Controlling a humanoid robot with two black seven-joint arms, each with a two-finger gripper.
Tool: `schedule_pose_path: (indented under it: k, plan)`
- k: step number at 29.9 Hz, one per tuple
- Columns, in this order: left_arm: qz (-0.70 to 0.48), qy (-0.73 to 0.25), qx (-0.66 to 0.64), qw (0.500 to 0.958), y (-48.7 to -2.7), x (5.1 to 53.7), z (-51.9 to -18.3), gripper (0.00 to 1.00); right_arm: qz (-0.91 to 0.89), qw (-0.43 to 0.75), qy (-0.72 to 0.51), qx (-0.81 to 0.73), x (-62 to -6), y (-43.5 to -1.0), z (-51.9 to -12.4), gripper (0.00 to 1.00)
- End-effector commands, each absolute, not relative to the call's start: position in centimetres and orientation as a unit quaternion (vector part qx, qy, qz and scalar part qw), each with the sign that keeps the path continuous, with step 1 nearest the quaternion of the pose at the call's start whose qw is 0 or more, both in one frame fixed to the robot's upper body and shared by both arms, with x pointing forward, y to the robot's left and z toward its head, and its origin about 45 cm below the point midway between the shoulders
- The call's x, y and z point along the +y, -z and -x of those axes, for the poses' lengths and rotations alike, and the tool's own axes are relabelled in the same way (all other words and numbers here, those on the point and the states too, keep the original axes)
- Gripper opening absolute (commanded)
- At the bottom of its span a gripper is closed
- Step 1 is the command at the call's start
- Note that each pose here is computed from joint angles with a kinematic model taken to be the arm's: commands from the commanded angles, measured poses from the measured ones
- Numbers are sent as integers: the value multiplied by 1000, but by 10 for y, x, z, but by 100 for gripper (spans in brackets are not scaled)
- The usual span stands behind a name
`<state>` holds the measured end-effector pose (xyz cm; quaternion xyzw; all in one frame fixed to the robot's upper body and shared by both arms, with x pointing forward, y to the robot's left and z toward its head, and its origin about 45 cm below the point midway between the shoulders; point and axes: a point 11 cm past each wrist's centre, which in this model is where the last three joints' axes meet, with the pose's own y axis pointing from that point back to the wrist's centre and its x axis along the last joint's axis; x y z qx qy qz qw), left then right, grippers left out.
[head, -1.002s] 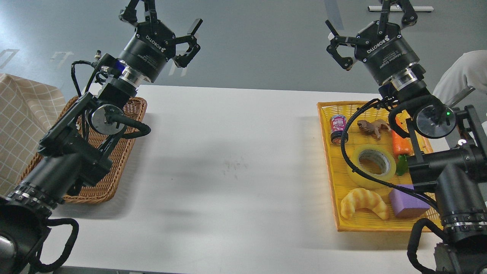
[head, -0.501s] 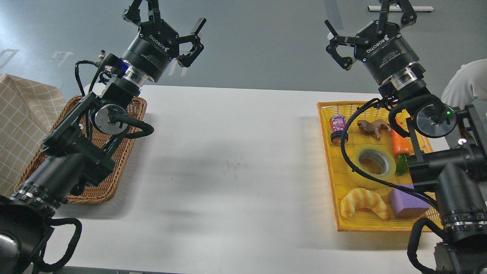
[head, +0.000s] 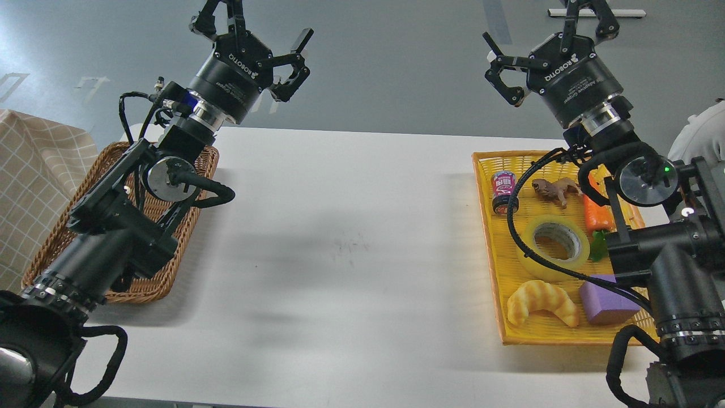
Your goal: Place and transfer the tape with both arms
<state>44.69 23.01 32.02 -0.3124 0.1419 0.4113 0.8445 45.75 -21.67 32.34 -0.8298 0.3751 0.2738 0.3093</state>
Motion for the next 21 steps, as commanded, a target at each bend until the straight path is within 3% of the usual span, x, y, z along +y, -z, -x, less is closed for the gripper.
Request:
schedule_pose_path:
  k: [1, 13, 21]
  plan:
    - [312, -411, 142, 845, -320, 230, -447, 98, 831, 305, -266, 381, -225, -326, -458, 100]
    - [310, -410, 144, 846, -318, 228, -446, 98, 887, 160, -200, 385, -228, -324, -448, 100]
    - [311, -410, 145, 845, -318, 228, -446, 98, 913, -12, -99, 395, -247, -319, -434, 100]
